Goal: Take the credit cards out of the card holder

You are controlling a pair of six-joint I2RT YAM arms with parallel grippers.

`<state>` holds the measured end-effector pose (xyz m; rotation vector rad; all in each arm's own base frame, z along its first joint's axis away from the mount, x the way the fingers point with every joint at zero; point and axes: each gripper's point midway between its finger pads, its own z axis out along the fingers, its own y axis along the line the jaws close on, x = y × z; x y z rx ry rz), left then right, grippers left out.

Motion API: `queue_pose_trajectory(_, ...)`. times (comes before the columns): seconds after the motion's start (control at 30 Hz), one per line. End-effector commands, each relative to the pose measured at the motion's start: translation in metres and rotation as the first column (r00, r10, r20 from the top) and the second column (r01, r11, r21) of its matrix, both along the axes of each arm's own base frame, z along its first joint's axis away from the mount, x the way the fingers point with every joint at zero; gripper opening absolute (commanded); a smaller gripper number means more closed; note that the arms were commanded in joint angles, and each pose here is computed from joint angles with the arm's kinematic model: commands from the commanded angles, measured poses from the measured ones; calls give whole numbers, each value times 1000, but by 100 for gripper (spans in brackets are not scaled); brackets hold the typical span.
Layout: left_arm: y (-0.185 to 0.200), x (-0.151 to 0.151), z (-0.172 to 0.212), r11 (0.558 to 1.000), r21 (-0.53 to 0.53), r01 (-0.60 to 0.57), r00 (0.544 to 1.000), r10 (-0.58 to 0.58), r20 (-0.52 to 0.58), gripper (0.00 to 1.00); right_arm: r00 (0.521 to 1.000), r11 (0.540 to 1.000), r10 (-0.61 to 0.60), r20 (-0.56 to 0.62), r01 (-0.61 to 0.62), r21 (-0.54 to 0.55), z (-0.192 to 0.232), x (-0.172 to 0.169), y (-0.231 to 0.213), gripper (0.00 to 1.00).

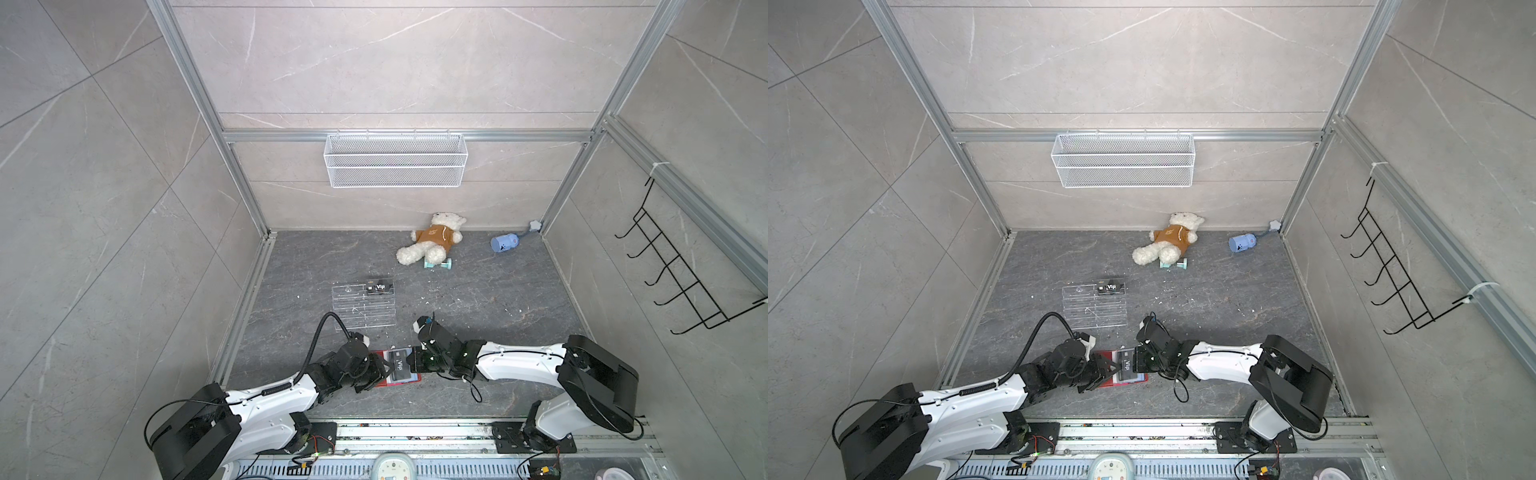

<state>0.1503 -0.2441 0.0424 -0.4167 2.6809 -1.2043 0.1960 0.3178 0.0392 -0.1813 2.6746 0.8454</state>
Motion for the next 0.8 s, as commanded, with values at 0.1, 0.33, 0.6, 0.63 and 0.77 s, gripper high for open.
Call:
queue_pose_trajectory(0.1, -7, 5, 8, 998, -68, -7, 1000, 8, 22, 38, 1000, 1000, -15, -28, 14, -13, -13, -3, -5, 0)
queue_pose_trajectory(0.33, -5, 6, -3, 997, -76, -23, 999, 25, 24, 37, 999, 1000, -21, -44, 21, -9, -20, -5, -6, 0)
queue_pose_trajectory(0.6, 0, 8, -9, 995, -85, -43, 997, 48, 56, 34, 998, 1000, -16, -56, 16, -11, -25, -9, -8, 0)
queue_pose_trajectory(0.63, 2, 8, -10, 995, -84, -46, 997, 52, 64, 33, 998, 1000, -16, -57, 16, -10, -26, -9, -8, 0)
queue_pose_trajectory(0.77, 6, 9, -10, 995, -89, -54, 994, 62, 85, 31, 998, 1000, -13, -61, 13, -2, -27, -10, -7, 0)
